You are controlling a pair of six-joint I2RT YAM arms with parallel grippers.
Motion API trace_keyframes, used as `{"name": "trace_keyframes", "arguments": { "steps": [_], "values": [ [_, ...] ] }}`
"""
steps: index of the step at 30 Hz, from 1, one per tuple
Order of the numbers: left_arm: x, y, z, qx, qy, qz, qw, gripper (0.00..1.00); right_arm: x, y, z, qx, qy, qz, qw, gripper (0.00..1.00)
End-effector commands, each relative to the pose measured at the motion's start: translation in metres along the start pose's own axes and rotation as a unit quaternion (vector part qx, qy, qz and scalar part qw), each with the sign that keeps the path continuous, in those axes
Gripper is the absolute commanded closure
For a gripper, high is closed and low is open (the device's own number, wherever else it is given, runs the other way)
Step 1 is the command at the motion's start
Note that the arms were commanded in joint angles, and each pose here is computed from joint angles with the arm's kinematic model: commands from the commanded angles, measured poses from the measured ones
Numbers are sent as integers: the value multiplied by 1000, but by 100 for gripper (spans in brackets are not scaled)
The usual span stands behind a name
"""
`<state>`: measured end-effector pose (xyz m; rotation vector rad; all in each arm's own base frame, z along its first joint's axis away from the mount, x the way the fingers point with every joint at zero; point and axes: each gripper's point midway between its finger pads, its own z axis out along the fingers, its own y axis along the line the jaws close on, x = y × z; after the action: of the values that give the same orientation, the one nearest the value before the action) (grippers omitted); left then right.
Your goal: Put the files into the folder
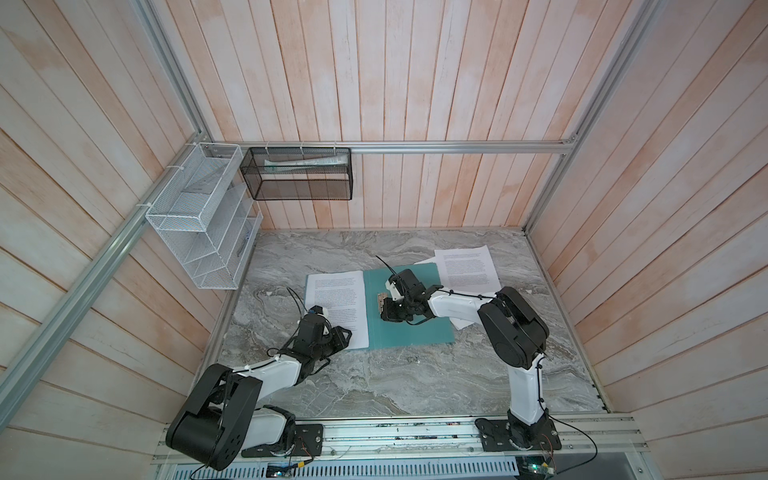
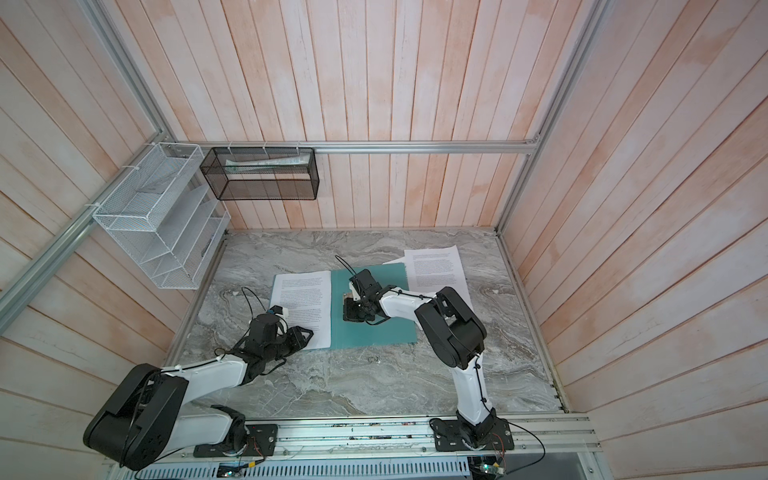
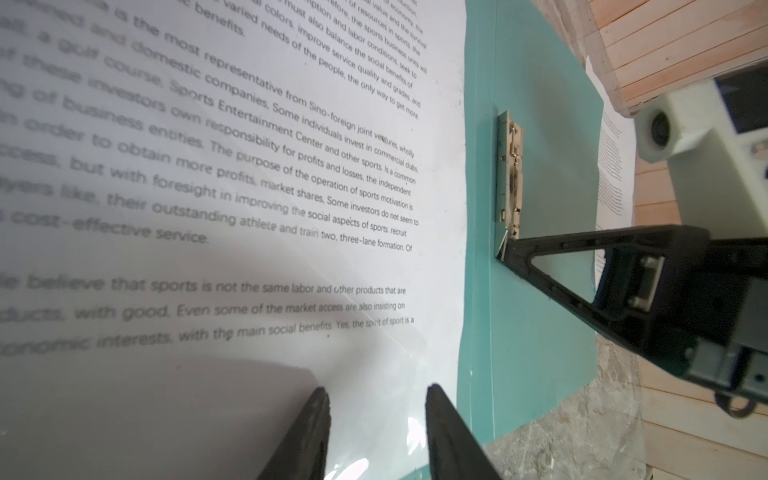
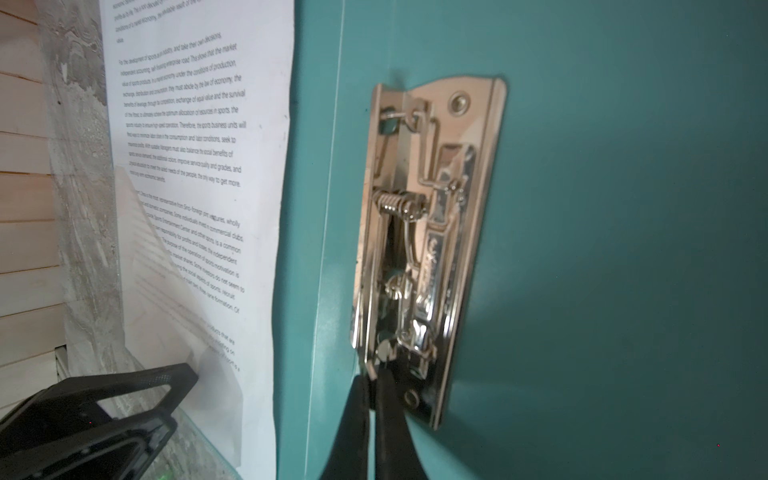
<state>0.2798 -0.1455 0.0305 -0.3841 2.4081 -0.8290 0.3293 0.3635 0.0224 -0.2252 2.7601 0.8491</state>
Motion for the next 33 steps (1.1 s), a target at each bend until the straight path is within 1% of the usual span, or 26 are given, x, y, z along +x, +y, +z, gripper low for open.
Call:
{"name": "trace_keyframes", "arguments": {
  "steps": [1, 3, 5, 7, 9, 11, 12, 13, 14, 16, 17, 19, 22, 26, 29, 33],
  "values": [
    [27, 39, 0, -80, 42, -25, 996, 59, 63, -88, 22, 146, 101, 41, 983, 100],
    [28, 40, 2, -82, 47, -24, 995, 59, 72, -103, 25, 181, 112, 36, 976, 100],
    [29, 41, 3, -85, 51, -25, 995, 59, 80, -114, 27, 202, 123, 34, 971, 100],
    [29, 41, 4, -87, 51, -26, 995, 59, 83, -118, 24, 206, 124, 33, 970, 100],
    [28, 42, 3, -89, 50, -27, 994, 58, 79, -112, 21, 190, 120, 34, 974, 100],
    [28, 42, 1, -93, 48, -29, 994, 58, 68, -90, 18, 124, 111, 42, 985, 100],
    [28, 44, 0, -96, 46, -30, 994, 58, 57, -65, 15, 56, 99, 45, 993, 100],
    [27, 44, -1, -97, 43, -32, 994, 58, 49, -42, 11, -1, 90, 40, 995, 100],
    [28, 46, -1, -100, 44, -34, 993, 58, 39, -25, 7, -34, 82, 35, 995, 100],
    [27, 47, -1, -104, 45, -36, 993, 58, 21, 4, -3, -76, 78, 26, 994, 99],
    [28, 47, -1, -103, 45, -36, 993, 58, 13, 15, -8, -90, 74, 22, 993, 95],
    [27, 47, -1, -104, 44, -36, 993, 58, 2, 26, -15, -100, 63, 19, 993, 91],
    [27, 47, 0, -103, 44, -36, 993, 58, -6, 29, -18, -92, 57, 16, 994, 90],
    [28, 47, 0, -102, 47, -36, 993, 58, -1, 20, -12, -75, 70, 21, 994, 91],
    [29, 46, 1, -102, 50, -35, 993, 58, 6, 11, -6, -62, 78, 29, 995, 93],
    [29, 46, 2, -102, 52, -34, 993, 58, 13, 2, -4, -49, 81, 33, 995, 93]
  ]
}}
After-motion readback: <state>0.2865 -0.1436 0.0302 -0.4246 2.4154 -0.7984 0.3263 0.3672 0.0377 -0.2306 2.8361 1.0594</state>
